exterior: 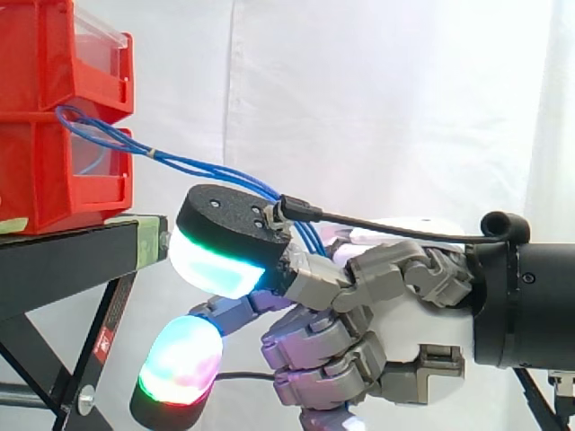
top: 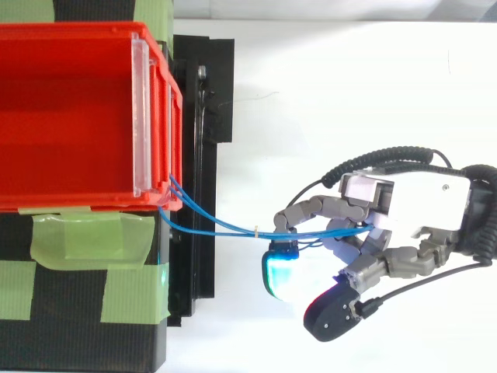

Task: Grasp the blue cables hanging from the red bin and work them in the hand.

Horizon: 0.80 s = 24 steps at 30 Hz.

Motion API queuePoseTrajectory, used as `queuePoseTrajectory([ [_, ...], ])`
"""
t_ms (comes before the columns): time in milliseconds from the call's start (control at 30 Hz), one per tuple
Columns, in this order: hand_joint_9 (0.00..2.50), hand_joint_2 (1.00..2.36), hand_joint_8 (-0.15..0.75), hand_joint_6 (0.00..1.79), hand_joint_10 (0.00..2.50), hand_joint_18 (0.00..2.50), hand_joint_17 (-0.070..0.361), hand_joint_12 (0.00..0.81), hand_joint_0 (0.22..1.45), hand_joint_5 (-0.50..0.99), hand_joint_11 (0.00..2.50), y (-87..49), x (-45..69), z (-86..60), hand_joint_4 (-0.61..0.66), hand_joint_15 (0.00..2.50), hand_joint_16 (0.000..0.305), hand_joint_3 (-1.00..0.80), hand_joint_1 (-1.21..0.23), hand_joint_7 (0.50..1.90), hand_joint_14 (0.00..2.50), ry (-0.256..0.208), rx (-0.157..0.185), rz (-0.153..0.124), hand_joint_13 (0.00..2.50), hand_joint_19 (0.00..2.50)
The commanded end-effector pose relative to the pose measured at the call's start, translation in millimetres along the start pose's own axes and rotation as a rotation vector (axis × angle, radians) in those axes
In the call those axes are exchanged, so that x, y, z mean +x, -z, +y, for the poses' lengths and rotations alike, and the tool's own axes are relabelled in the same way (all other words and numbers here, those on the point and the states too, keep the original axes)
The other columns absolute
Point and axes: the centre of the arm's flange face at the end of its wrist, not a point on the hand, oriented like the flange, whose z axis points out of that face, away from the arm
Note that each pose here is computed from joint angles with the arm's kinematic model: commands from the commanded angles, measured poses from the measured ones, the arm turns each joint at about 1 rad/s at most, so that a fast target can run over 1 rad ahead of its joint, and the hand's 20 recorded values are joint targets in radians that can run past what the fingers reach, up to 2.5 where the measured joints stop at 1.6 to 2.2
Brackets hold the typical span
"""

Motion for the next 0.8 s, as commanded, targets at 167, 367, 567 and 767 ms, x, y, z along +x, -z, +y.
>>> queuePoseTrajectory([
  [167,1.95,1.00,0.582,0.54,2.50,2.50,0.163,0.749,0.80,0.05,2.50,-0.5,0.0,0.1,0.29,2.11,0.218,-0.88,-0.57,1.21,2.50,0.000,0.000,-0.001,2.13,0.75],
  [367,1.95,1.01,0.583,0.53,2.50,2.50,0.166,0.749,0.80,0.05,2.50,-1.0,0.3,0.7,0.29,2.12,0.221,-0.88,-0.57,1.22,2.50,-0.001,-0.002,0.000,2.13,0.74],
  [567,1.95,1.00,0.581,0.52,2.50,2.50,0.166,0.749,0.80,0.06,2.50,-1.5,0.3,2.2,0.28,2.12,0.221,-0.88,-0.57,1.23,2.50,-0.002,-0.005,-0.001,2.13,0.74],
  [767,1.94,1.01,0.582,0.51,2.50,2.50,0.165,0.747,0.80,0.06,2.50,-1.5,0.3,2.2,0.29,2.10,0.221,-0.88,-0.57,1.22,2.50,-0.002,-0.005,-0.001,2.12,0.75],
])
